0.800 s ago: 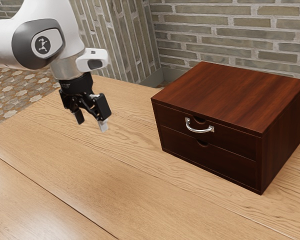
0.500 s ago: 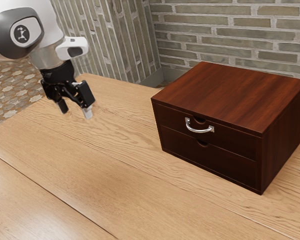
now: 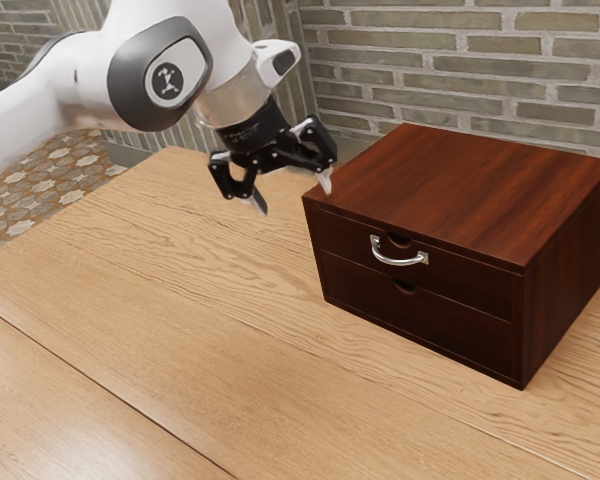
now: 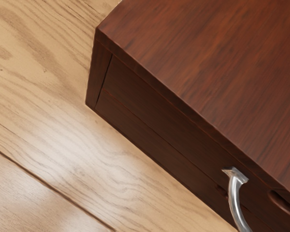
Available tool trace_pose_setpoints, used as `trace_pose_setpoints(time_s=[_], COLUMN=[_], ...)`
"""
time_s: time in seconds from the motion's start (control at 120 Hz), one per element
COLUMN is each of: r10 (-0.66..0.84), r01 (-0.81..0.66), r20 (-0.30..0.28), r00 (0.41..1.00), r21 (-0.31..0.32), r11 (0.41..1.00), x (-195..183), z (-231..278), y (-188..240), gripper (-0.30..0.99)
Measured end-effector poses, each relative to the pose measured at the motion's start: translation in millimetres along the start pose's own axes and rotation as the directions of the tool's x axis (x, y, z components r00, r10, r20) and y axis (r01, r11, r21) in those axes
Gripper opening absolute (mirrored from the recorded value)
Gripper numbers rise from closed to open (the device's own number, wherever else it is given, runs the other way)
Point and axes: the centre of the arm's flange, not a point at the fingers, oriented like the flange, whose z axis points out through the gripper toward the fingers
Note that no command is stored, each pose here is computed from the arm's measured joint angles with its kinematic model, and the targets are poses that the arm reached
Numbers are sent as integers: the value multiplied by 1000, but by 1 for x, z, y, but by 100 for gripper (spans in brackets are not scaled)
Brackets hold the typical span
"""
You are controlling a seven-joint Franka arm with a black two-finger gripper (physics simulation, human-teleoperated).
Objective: Pull the drawer handle with one arm to open the drawer
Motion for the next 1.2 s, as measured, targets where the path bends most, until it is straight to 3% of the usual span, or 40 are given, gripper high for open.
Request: trace_pose_setpoints(time_s=[0.125,0.275,0.458,0.608,0.892,1.2], r10=[-209,-324,-473,-534,-650,-714], r01=[206,315,469,522,639,701], r20=[-54,-64,-26,-34,-16,3], r00=[976,944,880,845,759,700], r21=[-56,-125,-104,-163,-170,-196], r11=[977,941,877,837,750,686], x=[21,14,9,-13,-38,-45], z=[8,24,79,61,85,105], y=[-10,28,23,36,20,30], gripper=[69,69,69,69,69,69])
